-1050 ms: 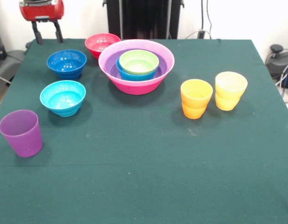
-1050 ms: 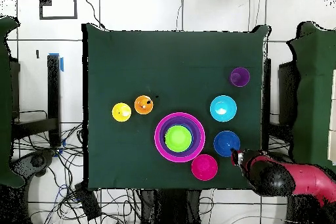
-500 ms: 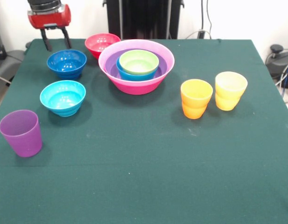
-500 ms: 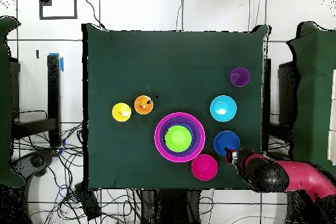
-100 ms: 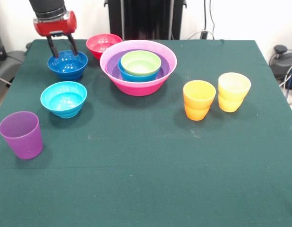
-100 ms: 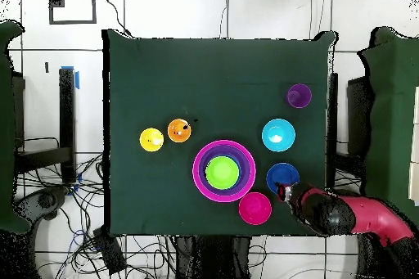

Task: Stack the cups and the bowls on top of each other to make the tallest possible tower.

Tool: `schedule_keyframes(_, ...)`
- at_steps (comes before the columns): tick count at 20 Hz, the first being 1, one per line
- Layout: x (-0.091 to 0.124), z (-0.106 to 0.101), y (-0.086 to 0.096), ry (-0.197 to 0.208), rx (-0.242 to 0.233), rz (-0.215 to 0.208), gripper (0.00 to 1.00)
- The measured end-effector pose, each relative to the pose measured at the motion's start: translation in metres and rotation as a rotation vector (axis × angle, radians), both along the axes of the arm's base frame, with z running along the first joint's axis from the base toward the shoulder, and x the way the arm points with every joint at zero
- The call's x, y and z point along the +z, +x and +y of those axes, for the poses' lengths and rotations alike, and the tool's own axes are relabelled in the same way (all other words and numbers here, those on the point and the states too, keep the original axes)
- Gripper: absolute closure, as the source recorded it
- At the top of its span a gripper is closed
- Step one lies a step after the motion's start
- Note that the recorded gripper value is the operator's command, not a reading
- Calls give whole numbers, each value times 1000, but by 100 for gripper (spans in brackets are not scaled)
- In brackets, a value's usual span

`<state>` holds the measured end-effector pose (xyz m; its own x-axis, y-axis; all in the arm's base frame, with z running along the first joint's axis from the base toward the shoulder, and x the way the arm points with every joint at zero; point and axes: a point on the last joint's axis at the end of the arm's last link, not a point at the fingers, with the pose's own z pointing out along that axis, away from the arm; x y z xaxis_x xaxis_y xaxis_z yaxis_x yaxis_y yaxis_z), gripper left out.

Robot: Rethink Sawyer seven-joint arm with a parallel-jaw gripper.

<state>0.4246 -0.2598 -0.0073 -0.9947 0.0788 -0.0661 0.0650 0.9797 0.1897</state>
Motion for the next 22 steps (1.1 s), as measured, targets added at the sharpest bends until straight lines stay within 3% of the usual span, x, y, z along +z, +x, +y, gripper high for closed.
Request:
schedule_keyframes(14,-13,-7,7,19,-34,-10,0)
schedule_keyframes(22,-2,-18,8,-10,-38,-13,0)
